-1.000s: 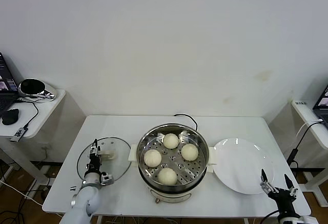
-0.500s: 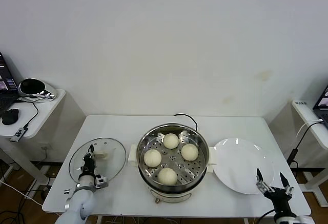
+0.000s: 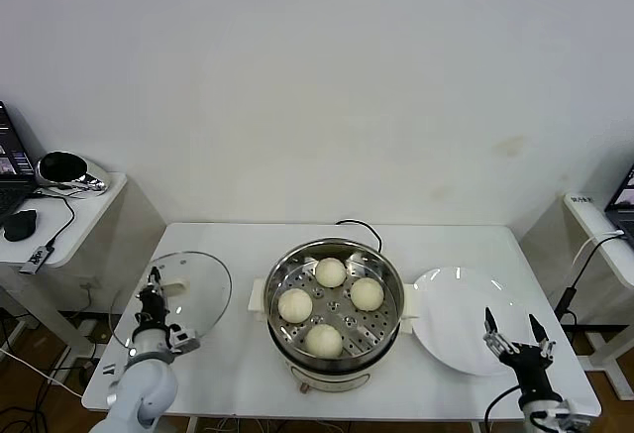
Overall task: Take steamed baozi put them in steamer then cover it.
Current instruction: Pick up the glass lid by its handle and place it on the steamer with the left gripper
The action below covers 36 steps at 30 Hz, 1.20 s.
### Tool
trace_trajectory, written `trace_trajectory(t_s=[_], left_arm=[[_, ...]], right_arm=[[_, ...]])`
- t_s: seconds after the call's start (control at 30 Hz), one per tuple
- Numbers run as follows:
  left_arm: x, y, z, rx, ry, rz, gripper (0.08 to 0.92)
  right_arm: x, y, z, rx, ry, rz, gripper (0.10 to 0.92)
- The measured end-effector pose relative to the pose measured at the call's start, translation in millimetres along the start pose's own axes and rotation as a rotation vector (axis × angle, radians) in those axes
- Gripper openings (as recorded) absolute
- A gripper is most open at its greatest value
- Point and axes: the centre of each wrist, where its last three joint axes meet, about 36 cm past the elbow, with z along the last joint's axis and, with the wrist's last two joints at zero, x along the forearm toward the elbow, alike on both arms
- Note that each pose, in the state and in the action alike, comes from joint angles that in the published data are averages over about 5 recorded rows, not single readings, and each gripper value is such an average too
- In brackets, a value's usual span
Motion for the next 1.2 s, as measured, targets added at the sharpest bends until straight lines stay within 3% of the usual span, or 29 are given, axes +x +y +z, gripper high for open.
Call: trace_trajectory(t_s=[0.27, 0.43, 0.77, 1.2], left_arm=[[21, 53, -15, 0.037, 0.06, -0.028, 0.152], [45, 81, -38, 0.124, 0.047, -0.004, 0.152], [99, 123, -109, 0.283, -0.101, 0.007, 0.152], [138, 104, -204, 0.268, -0.313, -0.015, 0.152]], right_arm=[[-7, 2, -3, 0.002, 0.03, 0.017, 0.823], [-8, 4, -2, 0.005, 0.053, 0.016, 0.823], [-14, 9, 0, -0.007, 0.077, 0.035, 0.823], [-13, 7, -2, -0.014, 0.1, 0.059, 0.823]])
